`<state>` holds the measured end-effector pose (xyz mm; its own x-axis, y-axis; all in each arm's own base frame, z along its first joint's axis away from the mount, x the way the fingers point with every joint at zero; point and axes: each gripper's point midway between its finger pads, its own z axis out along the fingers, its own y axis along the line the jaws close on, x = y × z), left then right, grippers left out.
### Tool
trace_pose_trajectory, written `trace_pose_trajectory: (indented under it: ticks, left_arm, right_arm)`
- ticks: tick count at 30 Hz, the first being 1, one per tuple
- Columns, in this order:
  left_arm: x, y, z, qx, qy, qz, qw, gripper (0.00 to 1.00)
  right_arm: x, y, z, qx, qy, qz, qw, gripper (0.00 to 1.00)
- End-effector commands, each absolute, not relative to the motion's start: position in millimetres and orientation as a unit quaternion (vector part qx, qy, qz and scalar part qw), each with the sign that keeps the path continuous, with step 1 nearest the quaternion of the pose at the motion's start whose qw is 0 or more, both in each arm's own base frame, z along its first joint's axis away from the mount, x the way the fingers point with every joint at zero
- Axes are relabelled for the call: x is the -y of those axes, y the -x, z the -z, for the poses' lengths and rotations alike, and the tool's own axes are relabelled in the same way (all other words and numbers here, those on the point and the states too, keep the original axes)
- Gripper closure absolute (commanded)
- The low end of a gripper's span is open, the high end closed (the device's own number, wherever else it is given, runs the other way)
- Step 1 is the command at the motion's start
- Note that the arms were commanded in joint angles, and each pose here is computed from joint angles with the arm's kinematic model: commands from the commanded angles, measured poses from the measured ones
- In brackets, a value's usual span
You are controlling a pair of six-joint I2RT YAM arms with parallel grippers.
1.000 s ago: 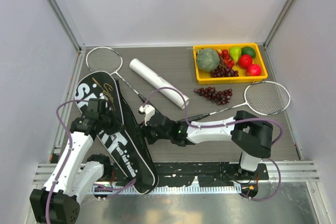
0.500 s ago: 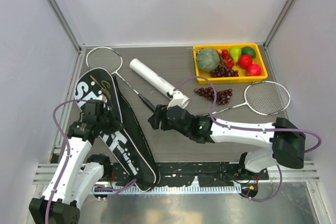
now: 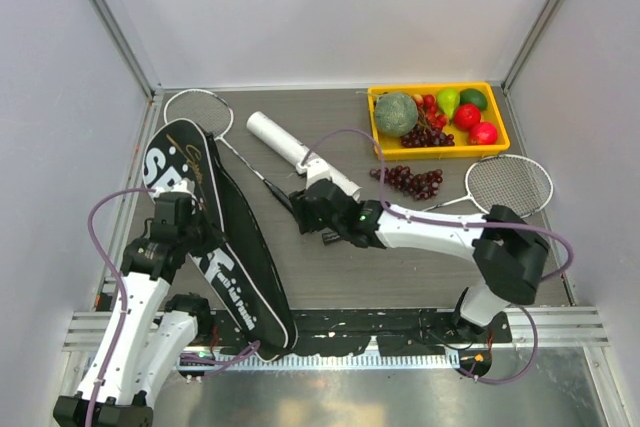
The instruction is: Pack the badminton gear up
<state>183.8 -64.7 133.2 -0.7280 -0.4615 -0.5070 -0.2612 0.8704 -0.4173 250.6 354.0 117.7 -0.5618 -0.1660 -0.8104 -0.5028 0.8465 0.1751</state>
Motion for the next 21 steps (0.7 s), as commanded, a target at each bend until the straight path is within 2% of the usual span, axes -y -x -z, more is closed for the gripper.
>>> trace_pose_trajectory:
  ticks: [1,11,21]
  left_arm:
    - [64,-195,-149,-0.901,0.191,0.168,0.350,1.00]
    - [36,-187,-134,-0.893,0.274,0.099,0.342,1.00]
    - [32,-186,-135,-0.884,0.292,0.097,0.352,1.00]
  right_arm:
    - [-374,-270,-127,-0.831,0.298,-0.160,0.441,0.37]
    - [-410,-283,-80,-0.839,0.353,-0.159,0.381,0.37]
    - [-418,-293,-51,-0.856,0.360,-0.127,0.349,0.38]
